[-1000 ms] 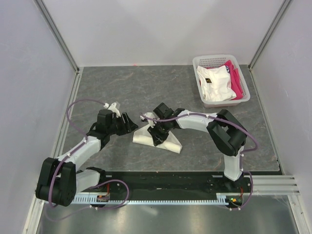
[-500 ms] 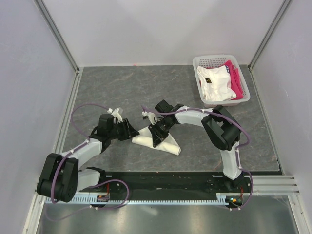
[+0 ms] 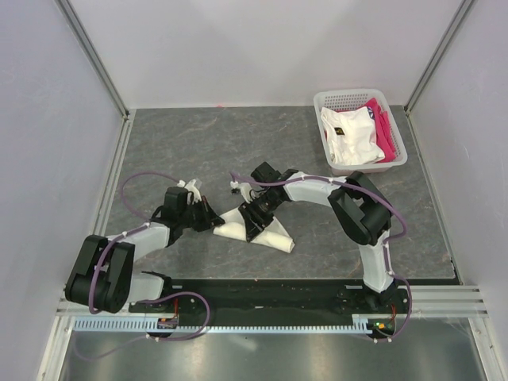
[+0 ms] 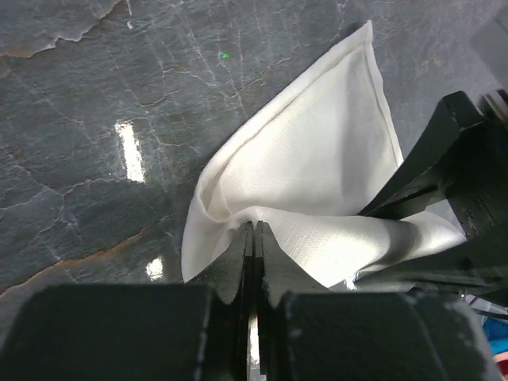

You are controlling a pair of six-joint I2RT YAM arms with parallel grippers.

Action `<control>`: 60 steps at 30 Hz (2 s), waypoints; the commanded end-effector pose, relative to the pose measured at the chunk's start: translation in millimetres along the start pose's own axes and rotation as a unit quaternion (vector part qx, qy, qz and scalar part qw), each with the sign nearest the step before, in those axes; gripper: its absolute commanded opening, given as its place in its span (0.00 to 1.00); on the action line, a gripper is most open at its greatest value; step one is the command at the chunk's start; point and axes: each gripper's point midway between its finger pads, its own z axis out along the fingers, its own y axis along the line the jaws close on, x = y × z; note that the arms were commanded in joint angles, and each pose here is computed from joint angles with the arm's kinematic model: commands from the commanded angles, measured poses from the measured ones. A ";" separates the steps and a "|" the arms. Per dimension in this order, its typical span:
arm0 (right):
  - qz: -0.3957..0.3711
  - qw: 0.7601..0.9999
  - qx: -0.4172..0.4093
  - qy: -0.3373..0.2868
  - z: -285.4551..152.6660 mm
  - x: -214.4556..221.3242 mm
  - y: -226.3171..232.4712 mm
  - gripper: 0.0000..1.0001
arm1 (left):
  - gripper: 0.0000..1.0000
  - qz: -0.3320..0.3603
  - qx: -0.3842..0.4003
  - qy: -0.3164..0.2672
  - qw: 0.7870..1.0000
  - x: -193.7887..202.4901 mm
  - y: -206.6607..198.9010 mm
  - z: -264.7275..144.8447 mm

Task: Fold the napkin, place the utensils inside, and roll it up
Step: Roll the napkin with the utensil

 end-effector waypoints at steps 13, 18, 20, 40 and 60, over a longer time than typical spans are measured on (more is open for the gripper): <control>-0.152 0.954 0.221 -0.133 -65.5 -53.6 2.6 0.73 | 0.02 -0.006 -0.032 0.036 0.999 -13.2 0.9 9.9; -0.227 0.922 0.299 -0.099 -50.7 -43.0 13.5 0.73 | 0.02 -0.012 -0.046 0.054 0.997 -13.4 3.8 12.3; -0.243 0.908 0.332 -0.082 -46.5 -39.6 8.1 0.74 | 0.02 -0.013 -0.047 0.057 0.997 -13.7 4.4 14.0; -0.271 0.899 0.345 -0.013 -15.3 -20.8 -10.8 0.73 | 0.02 -0.013 -0.045 0.068 0.997 -12.5 4.6 17.3; -0.205 0.948 0.237 0.046 7.0 4.3 -15.4 0.37 | 0.47 0.014 -0.039 0.033 0.999 -39.0 -7.7 14.9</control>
